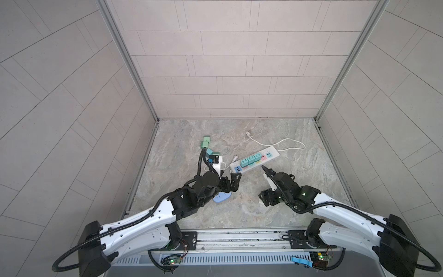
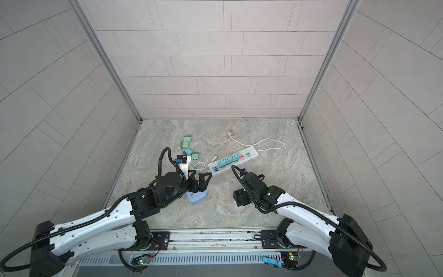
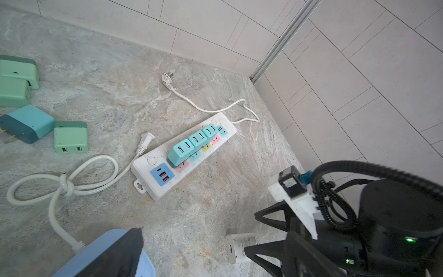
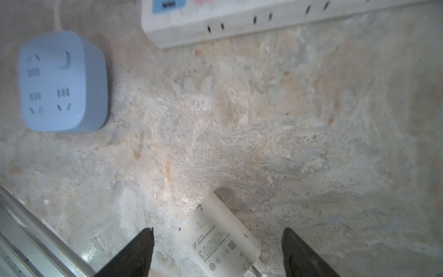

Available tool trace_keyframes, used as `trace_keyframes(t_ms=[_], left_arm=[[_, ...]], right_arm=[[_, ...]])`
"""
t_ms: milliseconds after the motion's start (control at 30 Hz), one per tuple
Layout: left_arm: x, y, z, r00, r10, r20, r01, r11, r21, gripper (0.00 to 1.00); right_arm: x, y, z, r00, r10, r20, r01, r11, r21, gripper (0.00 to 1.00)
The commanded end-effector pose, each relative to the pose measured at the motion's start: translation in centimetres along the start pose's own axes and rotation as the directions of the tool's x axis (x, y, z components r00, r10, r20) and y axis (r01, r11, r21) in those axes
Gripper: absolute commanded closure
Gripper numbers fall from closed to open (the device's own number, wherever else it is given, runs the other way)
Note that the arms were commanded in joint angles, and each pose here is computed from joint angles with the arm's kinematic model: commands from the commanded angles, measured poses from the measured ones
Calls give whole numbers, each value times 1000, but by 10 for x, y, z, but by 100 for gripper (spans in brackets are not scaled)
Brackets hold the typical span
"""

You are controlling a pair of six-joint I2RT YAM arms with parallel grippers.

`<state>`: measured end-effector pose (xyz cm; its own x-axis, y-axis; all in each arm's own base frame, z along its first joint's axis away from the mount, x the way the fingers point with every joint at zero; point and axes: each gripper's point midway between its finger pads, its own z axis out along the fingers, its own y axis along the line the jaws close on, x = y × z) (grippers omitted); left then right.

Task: Insert plugs into power strip
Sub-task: Pick up the plug from the bottom-center of the table.

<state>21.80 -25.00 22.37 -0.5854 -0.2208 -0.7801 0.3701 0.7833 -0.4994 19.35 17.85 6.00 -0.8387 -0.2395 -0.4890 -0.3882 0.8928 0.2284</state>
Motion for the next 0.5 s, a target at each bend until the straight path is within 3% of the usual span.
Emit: trace_keyframes(t_ms=[0, 200, 467], left_arm=[[-4, -2, -1, 1000, -13, 15, 13, 1000, 10, 0], [0, -3, 0, 1000, -10, 5, 10, 1000, 17, 0], [0, -2, 0, 1000, -10, 8, 10, 1000, 21, 0]], right_arm=[[4, 11, 10, 997, -25, -72, 22, 999, -44, 14], [16, 25, 24, 984, -55, -171, 37, 993, -108, 14], [35, 34, 19, 965, -114, -235, 98, 992, -78, 21]])
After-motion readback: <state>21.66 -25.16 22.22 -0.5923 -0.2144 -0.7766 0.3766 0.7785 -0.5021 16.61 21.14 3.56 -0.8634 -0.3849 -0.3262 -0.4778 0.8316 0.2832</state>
